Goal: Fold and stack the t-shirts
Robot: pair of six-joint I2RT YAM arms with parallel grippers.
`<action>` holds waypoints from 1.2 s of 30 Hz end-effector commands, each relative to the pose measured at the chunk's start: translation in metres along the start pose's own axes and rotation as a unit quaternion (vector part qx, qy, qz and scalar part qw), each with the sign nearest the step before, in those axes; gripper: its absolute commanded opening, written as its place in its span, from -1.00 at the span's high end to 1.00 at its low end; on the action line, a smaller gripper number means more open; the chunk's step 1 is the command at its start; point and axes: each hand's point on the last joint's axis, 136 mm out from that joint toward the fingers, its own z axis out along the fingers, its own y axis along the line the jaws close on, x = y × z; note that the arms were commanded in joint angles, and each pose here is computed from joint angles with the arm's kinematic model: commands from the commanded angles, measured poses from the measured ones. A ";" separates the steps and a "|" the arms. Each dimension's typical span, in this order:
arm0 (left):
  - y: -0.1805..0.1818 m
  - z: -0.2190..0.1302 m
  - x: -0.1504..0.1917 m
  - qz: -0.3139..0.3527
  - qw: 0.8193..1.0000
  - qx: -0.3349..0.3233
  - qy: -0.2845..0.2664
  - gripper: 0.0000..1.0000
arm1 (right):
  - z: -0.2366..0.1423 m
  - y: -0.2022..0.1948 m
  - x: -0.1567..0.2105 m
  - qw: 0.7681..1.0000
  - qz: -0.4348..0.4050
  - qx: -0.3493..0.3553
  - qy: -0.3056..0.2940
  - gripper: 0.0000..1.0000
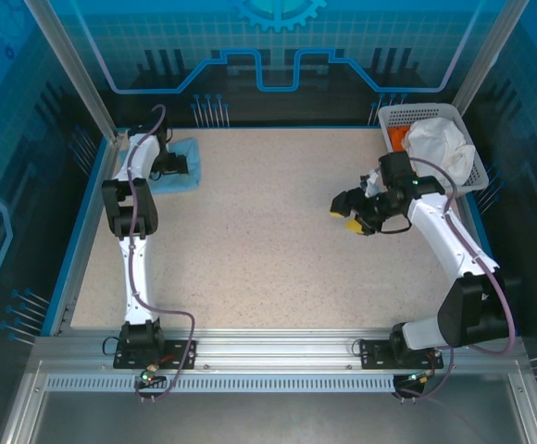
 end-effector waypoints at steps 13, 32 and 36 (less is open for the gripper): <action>-0.010 -0.231 0.024 -0.175 0.938 0.129 -0.271 -0.97 | -0.095 -0.018 -0.075 0.908 -0.078 0.222 -0.348 -0.99; 0.074 -0.135 0.213 -0.145 0.921 -0.017 -0.360 -0.97 | -0.043 -0.123 -0.097 0.811 -0.224 0.417 -0.343 -1.00; 0.064 -0.129 0.204 -0.128 0.919 0.010 -0.373 -0.98 | -0.041 -0.142 -0.108 0.784 -0.215 0.471 -0.342 -1.00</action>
